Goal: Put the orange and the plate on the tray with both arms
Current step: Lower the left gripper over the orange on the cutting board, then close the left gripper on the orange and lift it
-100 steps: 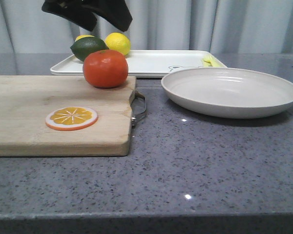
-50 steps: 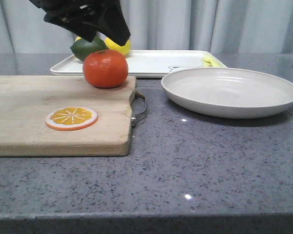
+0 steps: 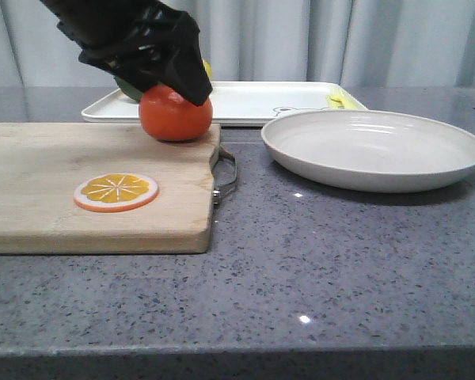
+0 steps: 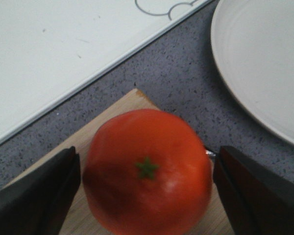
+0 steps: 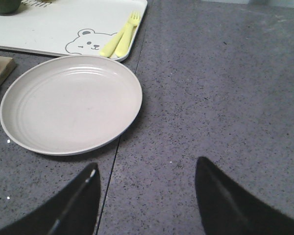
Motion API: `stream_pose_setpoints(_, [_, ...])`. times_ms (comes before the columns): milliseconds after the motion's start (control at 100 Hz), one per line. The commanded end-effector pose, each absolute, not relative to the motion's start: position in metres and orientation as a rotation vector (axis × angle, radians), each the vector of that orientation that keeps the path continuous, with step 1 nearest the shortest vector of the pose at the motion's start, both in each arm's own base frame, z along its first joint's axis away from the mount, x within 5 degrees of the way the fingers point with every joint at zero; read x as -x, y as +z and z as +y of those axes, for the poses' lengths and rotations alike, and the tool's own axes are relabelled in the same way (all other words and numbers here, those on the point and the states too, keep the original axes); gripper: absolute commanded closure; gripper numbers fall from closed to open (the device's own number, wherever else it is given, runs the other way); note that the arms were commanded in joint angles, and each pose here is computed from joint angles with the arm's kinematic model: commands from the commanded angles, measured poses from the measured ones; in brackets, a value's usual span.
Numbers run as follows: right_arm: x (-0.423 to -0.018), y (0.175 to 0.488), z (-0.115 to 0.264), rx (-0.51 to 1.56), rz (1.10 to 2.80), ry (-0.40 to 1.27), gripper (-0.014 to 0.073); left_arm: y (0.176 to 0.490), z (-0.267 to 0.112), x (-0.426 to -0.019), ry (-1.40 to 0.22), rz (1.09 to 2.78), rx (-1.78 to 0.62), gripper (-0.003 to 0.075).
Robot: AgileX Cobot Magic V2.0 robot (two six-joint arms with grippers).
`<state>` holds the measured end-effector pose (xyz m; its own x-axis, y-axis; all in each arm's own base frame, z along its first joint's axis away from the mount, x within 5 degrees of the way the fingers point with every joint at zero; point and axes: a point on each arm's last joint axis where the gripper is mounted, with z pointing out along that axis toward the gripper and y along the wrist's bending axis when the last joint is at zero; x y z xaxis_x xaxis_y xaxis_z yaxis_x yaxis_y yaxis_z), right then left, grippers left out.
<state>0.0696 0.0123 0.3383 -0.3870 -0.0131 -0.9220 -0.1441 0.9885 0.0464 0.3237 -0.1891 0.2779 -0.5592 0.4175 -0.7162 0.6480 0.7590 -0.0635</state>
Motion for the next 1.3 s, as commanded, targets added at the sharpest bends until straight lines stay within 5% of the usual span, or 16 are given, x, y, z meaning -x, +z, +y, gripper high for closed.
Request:
stream_pose_setpoints(0, [-0.072, 0.354, 0.012, 0.11, 1.878, 0.13, 0.0153, 0.297, -0.192, -0.324, -0.435, 2.168, -0.762, 0.0182])
stream_pose_setpoints(320, [-0.072, 0.354, 0.012, 0.11, 1.878, 0.13, 0.0153, 0.293, -0.193, -0.324, -0.439, 2.189, -0.773, 0.0192])
stream_pose_setpoints(590, [-0.072, 0.354, 0.012, 0.11, 1.878, 0.13, 0.0153, 0.292, -0.193, -0.322, -0.444, 2.205, -0.786, 0.0326])
stream_pose_setpoints(800, [-0.072, 0.354, 0.012, 0.11, 1.878, 0.13, 0.0153, 0.291, -0.193, -0.321, -0.451, 2.223, -0.8, 0.0334])
stream_pose_setpoints(1290, [-0.072, 0.354, 0.011, 0.112, 1.878, 0.122, 0.0153, 0.343, -0.202, -0.303, -0.507, 2.121, -0.867, 0.0333])
